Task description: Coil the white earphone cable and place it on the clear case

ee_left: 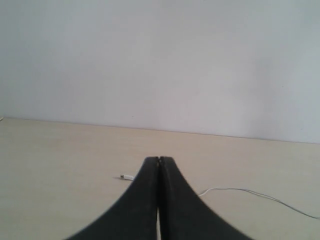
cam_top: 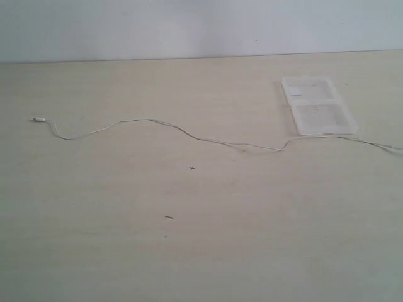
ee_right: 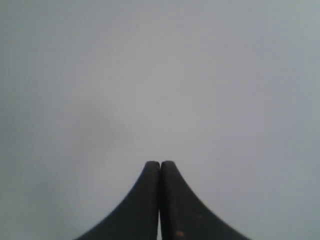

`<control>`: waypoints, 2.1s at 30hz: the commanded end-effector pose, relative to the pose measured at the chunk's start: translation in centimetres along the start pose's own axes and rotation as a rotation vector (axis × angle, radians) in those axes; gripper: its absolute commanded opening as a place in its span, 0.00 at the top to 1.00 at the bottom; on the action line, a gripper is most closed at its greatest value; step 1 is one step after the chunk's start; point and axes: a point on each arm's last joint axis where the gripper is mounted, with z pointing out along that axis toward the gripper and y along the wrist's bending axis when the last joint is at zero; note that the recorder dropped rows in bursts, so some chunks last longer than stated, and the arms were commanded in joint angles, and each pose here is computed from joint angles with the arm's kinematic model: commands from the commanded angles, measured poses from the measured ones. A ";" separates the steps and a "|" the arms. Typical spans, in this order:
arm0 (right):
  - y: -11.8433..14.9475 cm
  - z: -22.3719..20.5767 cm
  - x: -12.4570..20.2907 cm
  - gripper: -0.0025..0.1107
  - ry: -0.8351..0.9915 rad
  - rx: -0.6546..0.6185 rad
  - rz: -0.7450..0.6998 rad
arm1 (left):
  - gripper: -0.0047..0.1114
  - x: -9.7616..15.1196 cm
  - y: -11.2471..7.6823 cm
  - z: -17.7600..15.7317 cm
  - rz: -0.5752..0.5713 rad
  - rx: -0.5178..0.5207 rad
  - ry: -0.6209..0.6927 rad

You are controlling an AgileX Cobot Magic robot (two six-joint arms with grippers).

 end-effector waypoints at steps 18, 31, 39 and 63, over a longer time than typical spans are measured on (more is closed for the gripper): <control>3.2 15.6 12.8 0.77 1.074 -0.760 -0.617 | 0.96 0.0 0.0 0.0 -0.005 0.008 -0.002; 10.4 17.6 21.9 0.58 1.203 -0.880 -0.768 | 0.96 0.0 0.0 0.0 -0.005 0.008 -0.002; 12.5 17.0 26.2 0.47 1.309 -0.984 -0.875 | 0.96 0.0 0.0 0.0 -0.005 0.008 -0.002; 14.8 17.2 33.6 0.50 1.294 -1.062 -0.902 | 0.96 0.0 0.0 0.0 -0.005 0.008 -0.002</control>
